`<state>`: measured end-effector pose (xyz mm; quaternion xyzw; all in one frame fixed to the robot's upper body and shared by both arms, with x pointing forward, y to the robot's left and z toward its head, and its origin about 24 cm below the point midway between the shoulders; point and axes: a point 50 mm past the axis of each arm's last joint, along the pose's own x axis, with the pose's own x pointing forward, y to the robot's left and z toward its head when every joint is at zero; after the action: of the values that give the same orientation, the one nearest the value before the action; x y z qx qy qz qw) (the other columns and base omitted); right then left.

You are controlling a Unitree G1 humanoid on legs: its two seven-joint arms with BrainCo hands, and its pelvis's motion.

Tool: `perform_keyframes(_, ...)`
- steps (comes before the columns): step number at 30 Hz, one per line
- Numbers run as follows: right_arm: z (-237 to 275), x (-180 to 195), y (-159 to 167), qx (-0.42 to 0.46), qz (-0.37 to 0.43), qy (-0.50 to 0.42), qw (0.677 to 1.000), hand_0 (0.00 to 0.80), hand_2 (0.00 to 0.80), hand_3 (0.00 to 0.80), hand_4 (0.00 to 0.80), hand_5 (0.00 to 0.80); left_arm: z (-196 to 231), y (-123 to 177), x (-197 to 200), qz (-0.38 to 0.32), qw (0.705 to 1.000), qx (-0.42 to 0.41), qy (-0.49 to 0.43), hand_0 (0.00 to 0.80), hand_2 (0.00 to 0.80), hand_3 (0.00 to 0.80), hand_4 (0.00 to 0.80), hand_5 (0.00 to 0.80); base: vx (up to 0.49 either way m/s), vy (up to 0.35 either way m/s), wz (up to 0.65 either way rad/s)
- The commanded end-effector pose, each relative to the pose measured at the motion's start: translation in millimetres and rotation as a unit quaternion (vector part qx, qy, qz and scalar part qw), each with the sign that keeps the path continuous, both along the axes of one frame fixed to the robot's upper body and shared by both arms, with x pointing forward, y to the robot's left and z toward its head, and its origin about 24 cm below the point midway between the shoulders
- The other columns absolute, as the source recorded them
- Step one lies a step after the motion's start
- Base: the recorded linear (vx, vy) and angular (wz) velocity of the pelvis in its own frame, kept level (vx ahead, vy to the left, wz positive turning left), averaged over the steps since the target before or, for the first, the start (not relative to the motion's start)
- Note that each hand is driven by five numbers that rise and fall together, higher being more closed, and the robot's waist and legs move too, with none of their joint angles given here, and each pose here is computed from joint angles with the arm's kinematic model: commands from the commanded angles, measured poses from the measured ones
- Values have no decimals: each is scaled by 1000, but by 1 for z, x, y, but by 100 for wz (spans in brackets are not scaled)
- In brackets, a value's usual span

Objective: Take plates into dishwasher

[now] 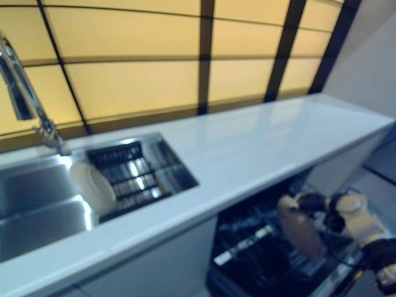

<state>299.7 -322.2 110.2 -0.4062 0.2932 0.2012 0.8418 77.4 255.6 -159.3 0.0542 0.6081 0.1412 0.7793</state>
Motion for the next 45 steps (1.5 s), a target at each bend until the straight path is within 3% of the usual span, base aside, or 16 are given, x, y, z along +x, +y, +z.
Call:
perform_keyframes(1,3,12,24,-21,57,-21,998,800,800,800,800,800,7,14,14,-20,999,25,-10,0,0,0,0,0,0,0,0)
perform_keyframes(34,-34,26,67,-50,84,4,995,800,800,800,800,800,9,8,25,-26,999,11,-35,0,0,0,0,0,-2,-2,2)
perform_keyframes(45,-37,32,58,-126,71,22,989,800,800,800,800,800,8,2,30,-36,998,4,-42,0,0,0,0,0,7,-6,2)
